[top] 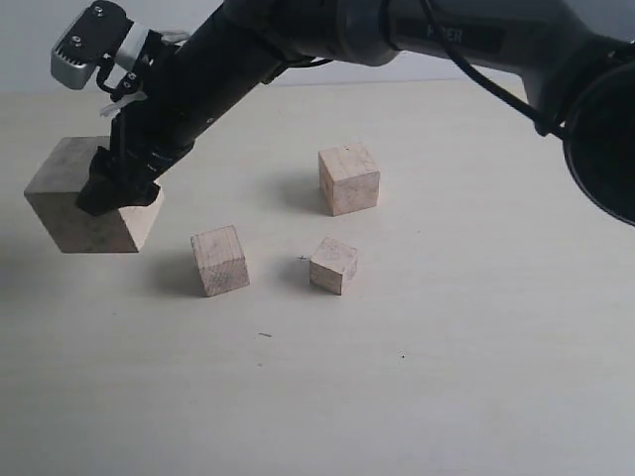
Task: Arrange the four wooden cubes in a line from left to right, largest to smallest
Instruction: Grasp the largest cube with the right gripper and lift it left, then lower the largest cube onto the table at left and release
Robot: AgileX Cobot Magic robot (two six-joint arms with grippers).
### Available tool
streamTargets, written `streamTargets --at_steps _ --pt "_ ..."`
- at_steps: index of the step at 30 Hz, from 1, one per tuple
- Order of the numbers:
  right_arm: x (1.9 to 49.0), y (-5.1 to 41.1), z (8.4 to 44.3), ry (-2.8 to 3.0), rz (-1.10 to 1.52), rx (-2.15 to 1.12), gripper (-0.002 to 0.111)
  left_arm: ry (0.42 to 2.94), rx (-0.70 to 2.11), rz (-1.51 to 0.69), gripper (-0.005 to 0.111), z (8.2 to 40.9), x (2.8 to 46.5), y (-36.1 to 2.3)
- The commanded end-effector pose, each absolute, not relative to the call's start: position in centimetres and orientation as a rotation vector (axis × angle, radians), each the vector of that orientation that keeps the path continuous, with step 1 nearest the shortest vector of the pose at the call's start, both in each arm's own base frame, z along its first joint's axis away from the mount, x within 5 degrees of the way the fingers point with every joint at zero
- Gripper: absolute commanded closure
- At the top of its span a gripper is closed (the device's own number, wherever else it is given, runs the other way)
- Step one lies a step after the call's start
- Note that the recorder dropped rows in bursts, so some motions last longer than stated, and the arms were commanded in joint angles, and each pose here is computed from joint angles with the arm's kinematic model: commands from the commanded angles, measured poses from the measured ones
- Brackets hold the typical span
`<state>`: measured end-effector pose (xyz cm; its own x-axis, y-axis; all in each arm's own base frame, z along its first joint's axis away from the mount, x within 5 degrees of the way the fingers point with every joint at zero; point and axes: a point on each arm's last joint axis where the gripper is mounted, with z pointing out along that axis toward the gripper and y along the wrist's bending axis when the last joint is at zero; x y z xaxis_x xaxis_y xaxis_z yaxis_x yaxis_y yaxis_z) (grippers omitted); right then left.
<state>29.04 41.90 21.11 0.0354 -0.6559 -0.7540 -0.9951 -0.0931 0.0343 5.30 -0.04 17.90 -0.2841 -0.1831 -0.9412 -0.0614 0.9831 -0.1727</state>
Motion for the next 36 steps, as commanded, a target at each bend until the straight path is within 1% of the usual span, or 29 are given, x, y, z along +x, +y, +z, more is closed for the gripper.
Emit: streamTargets --at_steps 1,7,12,25,36 --pt "29.3 42.2 20.7 1.623 0.892 -1.788 0.108 1.854 -0.172 -0.123 0.107 17.9 5.3 -0.1" --pt "29.4 42.0 18.4 1.635 0.815 -1.906 0.108 1.854 -0.172 -0.123 0.107 17.9 5.3 -0.1" --pt "29.9 41.0 17.4 1.692 0.67 -2.0 0.108 1.854 -0.172 -0.123 0.107 17.9 5.3 -0.1" --pt "32.3 38.1 18.2 1.835 0.683 -1.944 0.108 1.854 -0.172 -0.123 0.107 17.9 5.3 -0.1" --pt "33.1 37.8 18.1 1.82 0.671 -1.912 0.108 1.854 -0.172 -0.123 0.107 17.9 5.3 -0.1"
